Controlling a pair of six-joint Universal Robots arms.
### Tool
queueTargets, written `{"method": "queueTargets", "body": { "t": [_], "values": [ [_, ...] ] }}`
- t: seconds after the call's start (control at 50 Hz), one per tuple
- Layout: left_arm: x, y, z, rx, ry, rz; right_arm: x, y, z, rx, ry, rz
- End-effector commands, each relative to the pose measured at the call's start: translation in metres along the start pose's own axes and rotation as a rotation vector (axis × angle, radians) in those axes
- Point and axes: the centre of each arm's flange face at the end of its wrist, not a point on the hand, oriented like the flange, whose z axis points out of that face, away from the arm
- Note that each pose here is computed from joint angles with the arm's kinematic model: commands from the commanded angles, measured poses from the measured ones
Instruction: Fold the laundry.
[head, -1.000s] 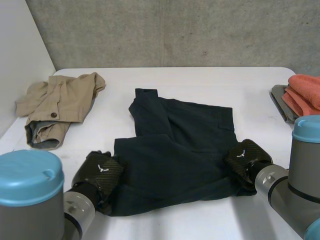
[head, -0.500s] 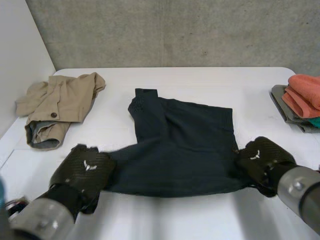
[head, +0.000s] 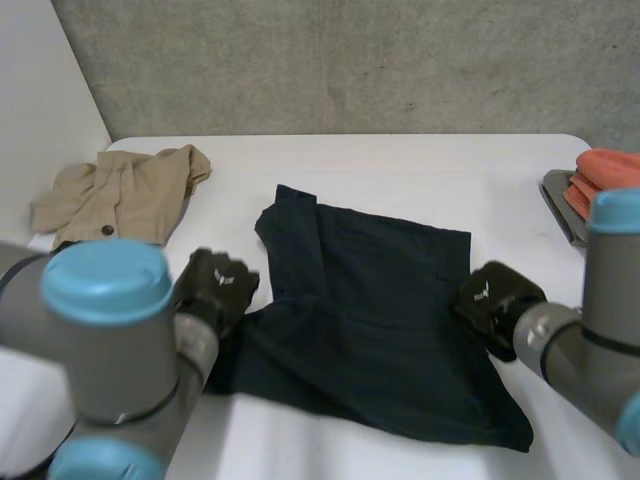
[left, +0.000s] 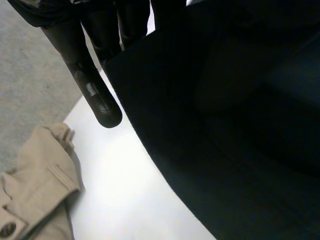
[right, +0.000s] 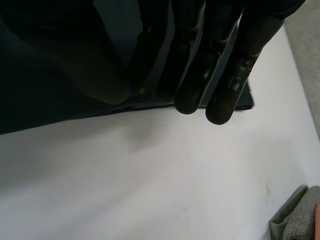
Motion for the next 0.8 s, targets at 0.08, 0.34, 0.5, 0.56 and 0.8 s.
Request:
{"method": "queueTargets", "body": {
  "t": [0.08, 0.34, 0.5, 0.56, 0.8],
  "values": [
    [-0.006, -0.023, 0.027, 0.033, -0.018, -0.011, 0.033, -0.016, 0.006, 0.048, 0.077, 0.316],
    [-0.014, -0.034, 0.034, 0.065, -0.042, -0.023, 0.022, -0.018, -0.054, 0.038, -0.086, 0.651],
    [-0.017, -0.037, 0.04, 0.074, -0.054, -0.032, -0.024, 0.007, -0.063, -0.06, -0.193, 0.762],
    [-0.019, -0.035, 0.041, 0.069, -0.056, -0.036, -0.036, 0.014, -0.058, -0.044, -0.181, 0.756],
    [-0.019, -0.027, 0.041, 0.036, -0.049, -0.036, -0.036, 0.025, -0.006, -0.012, -0.034, 0.705]
  ]
}}
